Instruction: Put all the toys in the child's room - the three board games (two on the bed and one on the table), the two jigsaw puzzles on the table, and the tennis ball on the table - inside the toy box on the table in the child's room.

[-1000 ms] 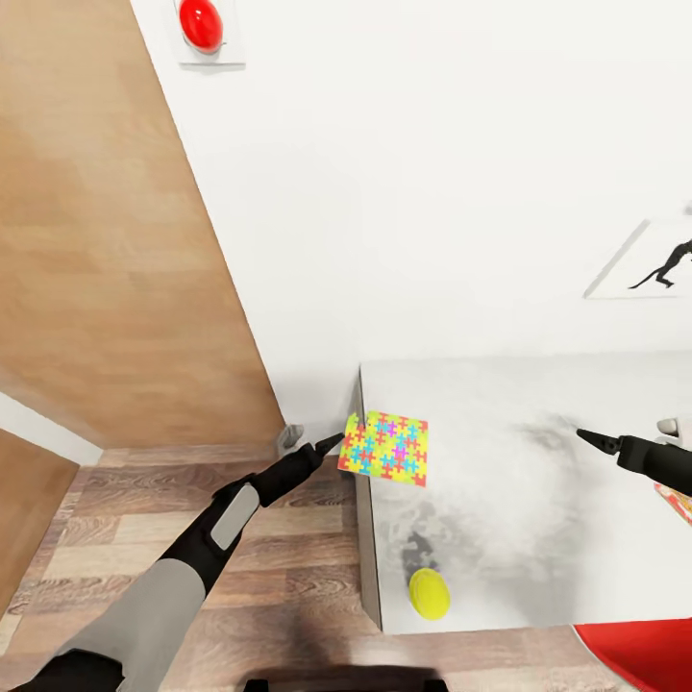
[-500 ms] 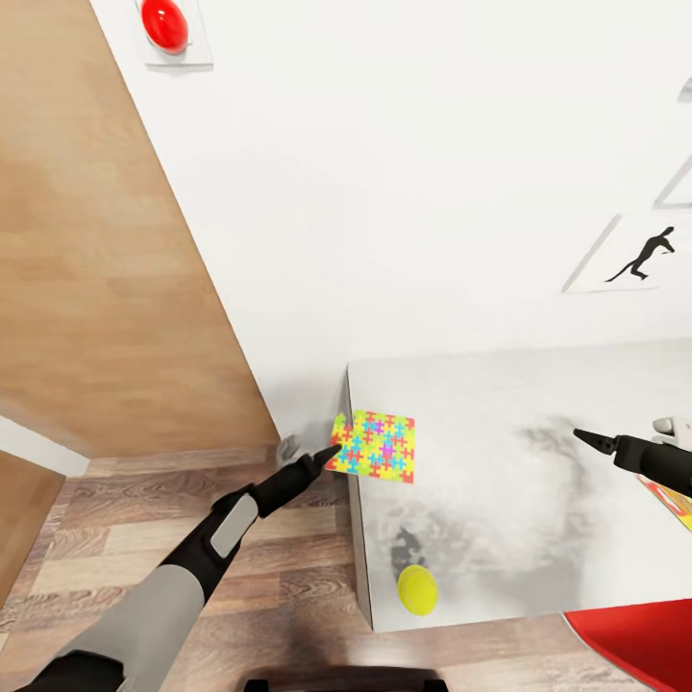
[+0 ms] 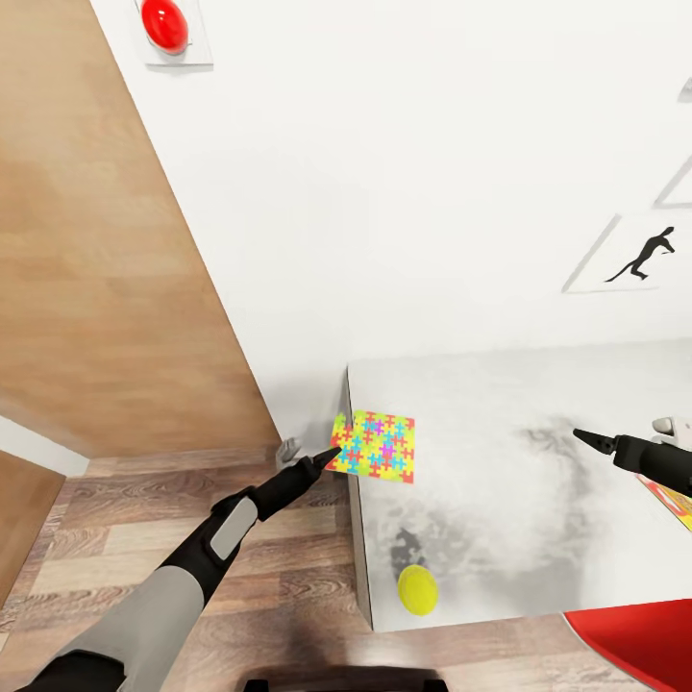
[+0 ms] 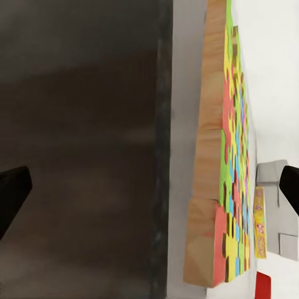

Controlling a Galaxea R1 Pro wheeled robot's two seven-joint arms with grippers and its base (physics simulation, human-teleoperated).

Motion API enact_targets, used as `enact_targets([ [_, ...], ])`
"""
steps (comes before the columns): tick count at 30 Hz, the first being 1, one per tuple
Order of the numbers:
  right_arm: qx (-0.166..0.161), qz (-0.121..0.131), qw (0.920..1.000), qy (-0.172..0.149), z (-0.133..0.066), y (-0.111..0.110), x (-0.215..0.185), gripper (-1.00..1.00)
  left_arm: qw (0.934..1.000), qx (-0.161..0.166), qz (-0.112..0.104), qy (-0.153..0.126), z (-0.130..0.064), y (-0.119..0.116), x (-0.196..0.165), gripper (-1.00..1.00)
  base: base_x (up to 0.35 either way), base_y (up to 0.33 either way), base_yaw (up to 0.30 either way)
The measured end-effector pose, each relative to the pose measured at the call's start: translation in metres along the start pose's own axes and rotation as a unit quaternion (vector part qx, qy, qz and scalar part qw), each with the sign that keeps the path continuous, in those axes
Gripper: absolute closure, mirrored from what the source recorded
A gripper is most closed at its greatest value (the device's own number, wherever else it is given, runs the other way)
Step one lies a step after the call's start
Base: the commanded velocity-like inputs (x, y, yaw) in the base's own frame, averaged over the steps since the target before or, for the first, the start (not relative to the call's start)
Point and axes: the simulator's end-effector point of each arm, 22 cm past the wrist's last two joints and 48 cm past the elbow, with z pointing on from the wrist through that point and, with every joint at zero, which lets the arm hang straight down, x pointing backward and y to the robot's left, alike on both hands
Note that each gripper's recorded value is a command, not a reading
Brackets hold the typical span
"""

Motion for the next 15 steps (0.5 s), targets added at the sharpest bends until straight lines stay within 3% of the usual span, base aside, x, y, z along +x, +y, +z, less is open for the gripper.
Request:
enact_targets([
  [8, 0.0, 0.0, 1.0, 0.0, 0.0, 0.0001, 0.0, -1.0, 1.0, -0.001, -0.003, -0.004, -0.001, 0.0016, -0.0022, -1.0, 0.0, 0.0, -0.017],
  [15, 0.0, 0.0, 1.0, 0.0, 0.0, -0.0001, 0.0, -1.0, 1.0, -0.001, -0.004, -0.005, -0.0011, 0.0017, -0.0031, -1.0, 0.0, 0.0, -0.145],
])
